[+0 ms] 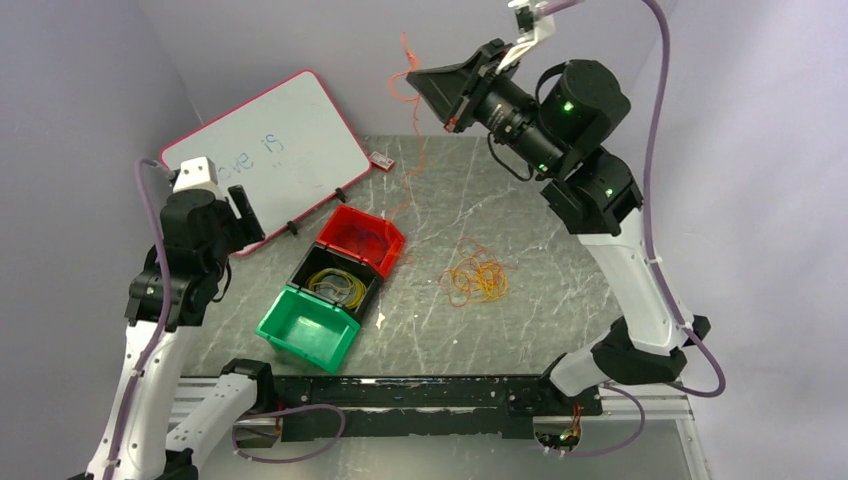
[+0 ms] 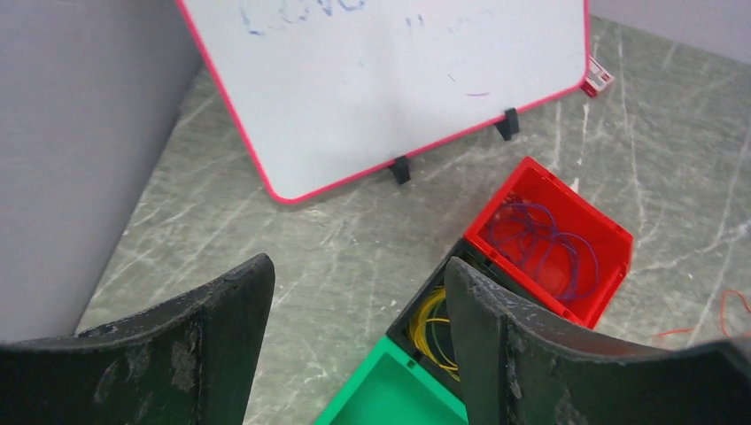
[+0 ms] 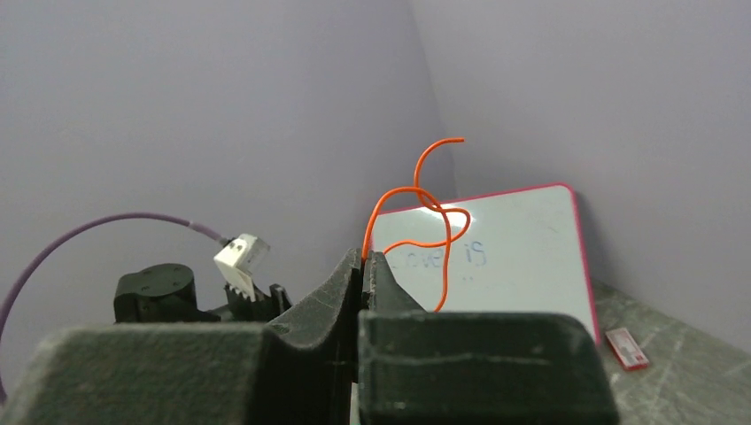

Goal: Untangle the cables

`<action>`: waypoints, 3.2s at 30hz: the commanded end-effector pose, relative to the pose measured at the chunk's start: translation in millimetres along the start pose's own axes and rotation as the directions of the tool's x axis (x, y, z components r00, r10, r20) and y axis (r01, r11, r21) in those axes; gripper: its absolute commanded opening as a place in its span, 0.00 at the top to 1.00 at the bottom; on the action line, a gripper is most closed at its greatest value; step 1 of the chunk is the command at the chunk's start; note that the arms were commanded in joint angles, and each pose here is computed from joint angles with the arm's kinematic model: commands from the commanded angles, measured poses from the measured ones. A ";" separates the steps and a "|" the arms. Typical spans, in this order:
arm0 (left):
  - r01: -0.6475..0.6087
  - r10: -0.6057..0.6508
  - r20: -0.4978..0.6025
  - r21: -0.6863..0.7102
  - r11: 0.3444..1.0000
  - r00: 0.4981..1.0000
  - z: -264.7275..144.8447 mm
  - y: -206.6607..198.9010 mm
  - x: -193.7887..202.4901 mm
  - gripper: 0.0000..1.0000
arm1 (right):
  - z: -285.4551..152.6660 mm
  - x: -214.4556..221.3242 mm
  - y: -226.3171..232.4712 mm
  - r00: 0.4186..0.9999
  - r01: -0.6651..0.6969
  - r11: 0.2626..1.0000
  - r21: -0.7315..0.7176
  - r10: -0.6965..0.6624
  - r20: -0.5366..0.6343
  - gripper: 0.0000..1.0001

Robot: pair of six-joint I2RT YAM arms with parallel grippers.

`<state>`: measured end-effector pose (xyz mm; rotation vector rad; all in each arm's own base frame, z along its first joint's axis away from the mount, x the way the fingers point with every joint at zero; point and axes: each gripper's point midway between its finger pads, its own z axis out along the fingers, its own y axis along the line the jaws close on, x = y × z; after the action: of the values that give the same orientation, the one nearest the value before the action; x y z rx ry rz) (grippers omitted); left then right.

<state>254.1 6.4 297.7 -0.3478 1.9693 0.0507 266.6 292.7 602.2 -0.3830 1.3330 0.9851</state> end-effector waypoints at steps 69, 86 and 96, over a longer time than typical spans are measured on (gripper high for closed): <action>0.069 -0.054 0.153 -0.096 0.993 0.987 -33.3 47.3 8.0 0.26 | 52.7 237.7 134.1 0.957 -0.127 0.948 -0.291 0.041 -0.286 1.00; 0.046 -0.036 0.131 -0.077 0.996 0.991 -30.9 43.9 12.6 0.26 | 24.1 334.5 109.3 0.881 -0.237 0.910 -0.342 0.053 -0.470 1.00; 0.046 -0.038 0.127 -0.062 0.997 0.991 -27.2 39.9 12.1 0.26 | 0.7 389.8 112.8 0.794 -0.335 0.871 -0.359 0.056 -0.606 1.00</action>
<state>209.6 38.0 289.3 -0.4301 1.8556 0.1218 158.8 499.8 298.7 -0.9458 1.6661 1.4004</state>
